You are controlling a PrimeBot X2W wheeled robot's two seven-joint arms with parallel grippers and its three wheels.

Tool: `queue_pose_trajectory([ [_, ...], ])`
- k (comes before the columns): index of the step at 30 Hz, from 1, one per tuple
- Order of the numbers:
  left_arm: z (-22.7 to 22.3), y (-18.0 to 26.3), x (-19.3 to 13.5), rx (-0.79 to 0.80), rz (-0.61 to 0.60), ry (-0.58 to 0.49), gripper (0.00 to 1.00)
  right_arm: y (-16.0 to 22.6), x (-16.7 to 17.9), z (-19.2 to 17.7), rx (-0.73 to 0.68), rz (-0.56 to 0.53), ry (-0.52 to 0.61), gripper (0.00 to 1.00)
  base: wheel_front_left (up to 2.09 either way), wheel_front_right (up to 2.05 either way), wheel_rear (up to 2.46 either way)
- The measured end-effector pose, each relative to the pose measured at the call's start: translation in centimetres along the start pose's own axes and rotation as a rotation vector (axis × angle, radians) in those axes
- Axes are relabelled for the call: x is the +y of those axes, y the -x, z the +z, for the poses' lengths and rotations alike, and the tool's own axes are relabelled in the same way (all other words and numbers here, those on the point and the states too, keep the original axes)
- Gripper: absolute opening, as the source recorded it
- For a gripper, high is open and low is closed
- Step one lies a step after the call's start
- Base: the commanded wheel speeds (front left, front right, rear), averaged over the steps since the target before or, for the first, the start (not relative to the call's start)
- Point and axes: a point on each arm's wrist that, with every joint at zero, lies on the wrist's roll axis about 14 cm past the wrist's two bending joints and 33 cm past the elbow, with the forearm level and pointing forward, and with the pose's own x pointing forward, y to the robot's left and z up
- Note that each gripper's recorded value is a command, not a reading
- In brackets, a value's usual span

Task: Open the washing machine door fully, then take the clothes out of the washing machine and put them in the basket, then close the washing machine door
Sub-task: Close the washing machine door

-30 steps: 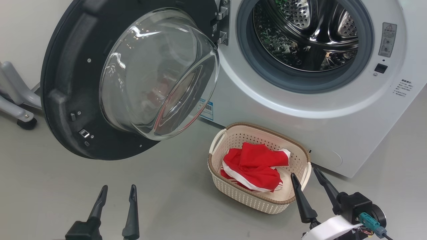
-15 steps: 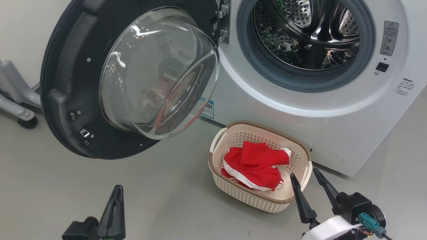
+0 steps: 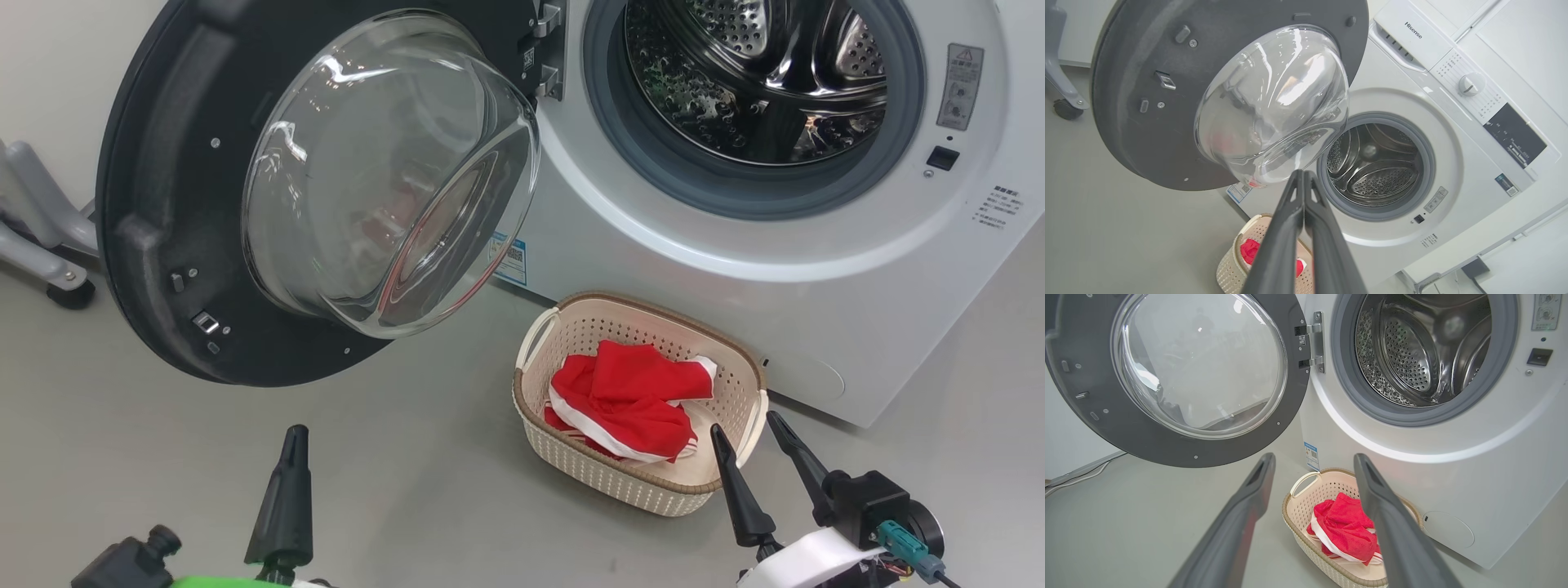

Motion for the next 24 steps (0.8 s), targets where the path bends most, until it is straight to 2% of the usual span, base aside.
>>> queue_pose_trajectory([
  [7, 3.0, -0.2, -2.2, -0.125, -0.078, 0.383, 0.0, -0.1, 0.0, -0.1, 0.003, 0.0, -0.003, 1.0, 0.0, 0.0, 0.0],
  [10, 4.9, -0.3, -1.5, -0.183, -0.068, 0.504, 0.0, -0.1, -0.1, -0.2, 0.005, -0.001, -0.004, 1.0, 0.0, 0.0, 0.0],
  [15, 8.8, -0.4, 0.0, -0.314, -0.062, 0.551, 0.0, -0.2, -0.5, -0.5, 0.012, -0.005, -0.006, 1.0, 0.0, 0.0, 0.0],
  [24, 15.5, -0.4, 2.6, -0.513, -0.047, 0.497, 0.0, -0.6, -1.2, -0.8, 0.023, -0.01, -0.006, 1.0, 0.0, 0.0, 0.0],
])
